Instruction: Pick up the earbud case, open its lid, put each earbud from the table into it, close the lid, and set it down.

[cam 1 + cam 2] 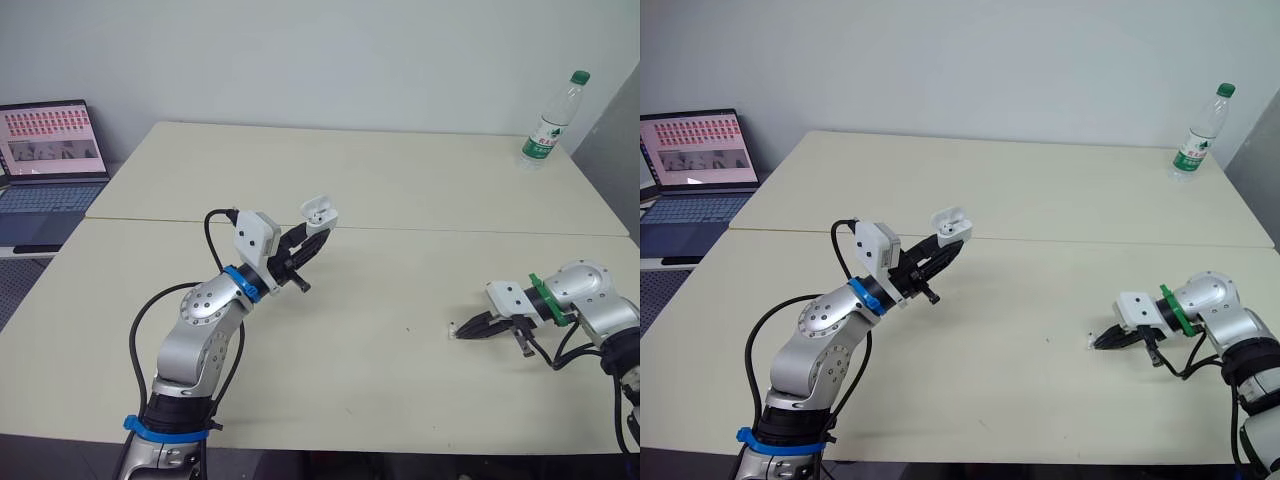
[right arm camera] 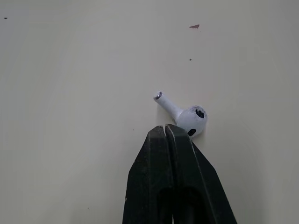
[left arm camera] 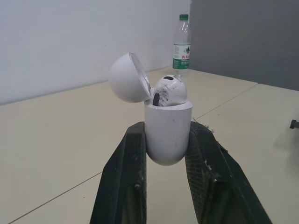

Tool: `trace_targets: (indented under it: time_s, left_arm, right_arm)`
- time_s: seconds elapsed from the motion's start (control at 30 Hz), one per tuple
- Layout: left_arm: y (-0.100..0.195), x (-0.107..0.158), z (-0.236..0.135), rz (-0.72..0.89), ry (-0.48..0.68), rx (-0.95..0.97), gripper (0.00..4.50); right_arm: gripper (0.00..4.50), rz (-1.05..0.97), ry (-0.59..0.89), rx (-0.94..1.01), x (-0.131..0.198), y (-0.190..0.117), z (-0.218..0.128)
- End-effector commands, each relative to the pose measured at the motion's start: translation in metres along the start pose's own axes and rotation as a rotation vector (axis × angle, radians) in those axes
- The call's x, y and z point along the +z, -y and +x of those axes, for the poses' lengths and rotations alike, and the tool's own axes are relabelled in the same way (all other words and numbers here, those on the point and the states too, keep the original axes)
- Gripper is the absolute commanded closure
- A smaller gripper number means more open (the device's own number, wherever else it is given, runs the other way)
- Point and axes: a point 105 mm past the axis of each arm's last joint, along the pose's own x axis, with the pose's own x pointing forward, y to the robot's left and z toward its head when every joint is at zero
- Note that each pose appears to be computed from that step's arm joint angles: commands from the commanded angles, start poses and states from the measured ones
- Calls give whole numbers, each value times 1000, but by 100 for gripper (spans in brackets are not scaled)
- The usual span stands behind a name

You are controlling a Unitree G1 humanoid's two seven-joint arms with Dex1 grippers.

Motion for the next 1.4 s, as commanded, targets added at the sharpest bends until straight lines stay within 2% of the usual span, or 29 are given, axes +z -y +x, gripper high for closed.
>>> trace_targets:
  time_s: [0.03, 0.5, 0.67, 0.77, 0.87, 1.1, 1.4]
  left_arm:
    - [2, 18, 1, 42, 54, -8, 374]
    - [1, 18, -1, 45, 54, 2, 374]
    - [1, 16, -5, 42, 50, 13, 374]
    - [2, 15, -5, 37, 49, 17, 374]
    - [2, 15, -5, 34, 48, 17, 374]
    - [3, 15, -4, 32, 44, 8, 374]
    - [5, 16, -1, 30, 45, -11, 374]
  right_arm:
    - [446, -43, 4, 9, 10, 5, -9]
    - [446, -24, 2, -5, 16, 2, -22]
    - [446, 85, 89, -80, 34, -2, -38]
    - [388, 233, 176, -178, 46, -7, -33]
    - [287, 352, 209, -313, 50, -6, -24]
    - [287, 504, 180, -525, 43, -11, -5]
    - [287, 601, 128, -677, 23, -20, 6]
